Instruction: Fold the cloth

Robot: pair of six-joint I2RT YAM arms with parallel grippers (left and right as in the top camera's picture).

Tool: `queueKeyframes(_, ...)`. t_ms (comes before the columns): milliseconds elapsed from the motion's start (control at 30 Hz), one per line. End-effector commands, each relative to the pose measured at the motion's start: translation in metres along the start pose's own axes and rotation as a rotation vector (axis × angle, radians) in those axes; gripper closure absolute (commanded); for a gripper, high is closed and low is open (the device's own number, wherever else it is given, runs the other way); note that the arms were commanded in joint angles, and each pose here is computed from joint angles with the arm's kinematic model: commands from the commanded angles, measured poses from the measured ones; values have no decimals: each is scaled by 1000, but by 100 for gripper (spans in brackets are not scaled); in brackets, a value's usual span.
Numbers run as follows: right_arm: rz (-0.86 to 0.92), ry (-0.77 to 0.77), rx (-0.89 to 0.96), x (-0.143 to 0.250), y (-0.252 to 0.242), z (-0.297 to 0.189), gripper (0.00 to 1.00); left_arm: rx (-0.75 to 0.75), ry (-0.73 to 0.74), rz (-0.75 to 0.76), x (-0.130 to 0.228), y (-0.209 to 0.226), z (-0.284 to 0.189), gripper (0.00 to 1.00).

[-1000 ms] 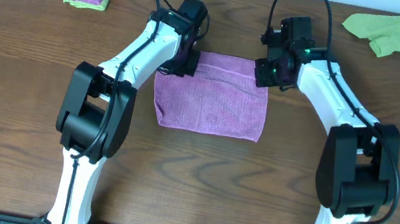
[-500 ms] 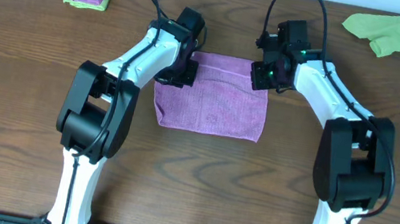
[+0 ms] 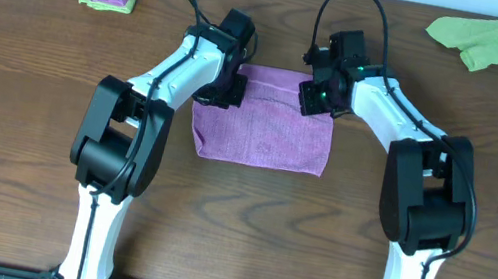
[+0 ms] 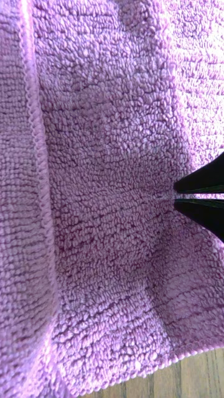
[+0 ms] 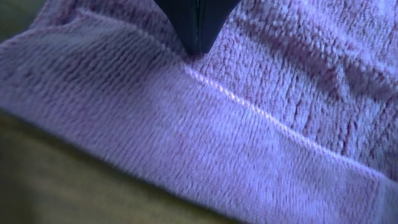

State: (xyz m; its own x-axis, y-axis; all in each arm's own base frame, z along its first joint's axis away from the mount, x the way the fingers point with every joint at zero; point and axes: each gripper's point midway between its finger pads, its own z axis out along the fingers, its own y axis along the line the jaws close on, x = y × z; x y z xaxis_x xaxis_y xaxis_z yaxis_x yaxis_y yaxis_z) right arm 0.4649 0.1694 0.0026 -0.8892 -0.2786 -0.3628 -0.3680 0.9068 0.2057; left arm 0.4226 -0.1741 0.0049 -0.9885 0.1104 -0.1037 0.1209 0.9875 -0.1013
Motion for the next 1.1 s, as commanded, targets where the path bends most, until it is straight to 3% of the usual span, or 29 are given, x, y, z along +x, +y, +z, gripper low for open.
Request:
queueKeyframes(0, -19, -26, 31, -9, -4, 2, 99, 9, -18, -5, -1, -4, -11, 94)
queueKeyframes(467, -28, -148, 94, -39, -15, 0, 99, 9, -18, -5, -1, -3, -11, 94)
queueKeyframes(767, 29, -91, 90, -21, -23, 28, 99, 9, -18, -5, -1, -3, -11, 94)
queueKeyframes(933, 51, -131, 94, -30, -26, 30, 99, 9, -18, -5, -1, -3, -11, 94)
queueKeyframes(1067, 80, -194, 97, -46, -30, 27, 91, 8, -18, -5, -1, -3, -11, 94)
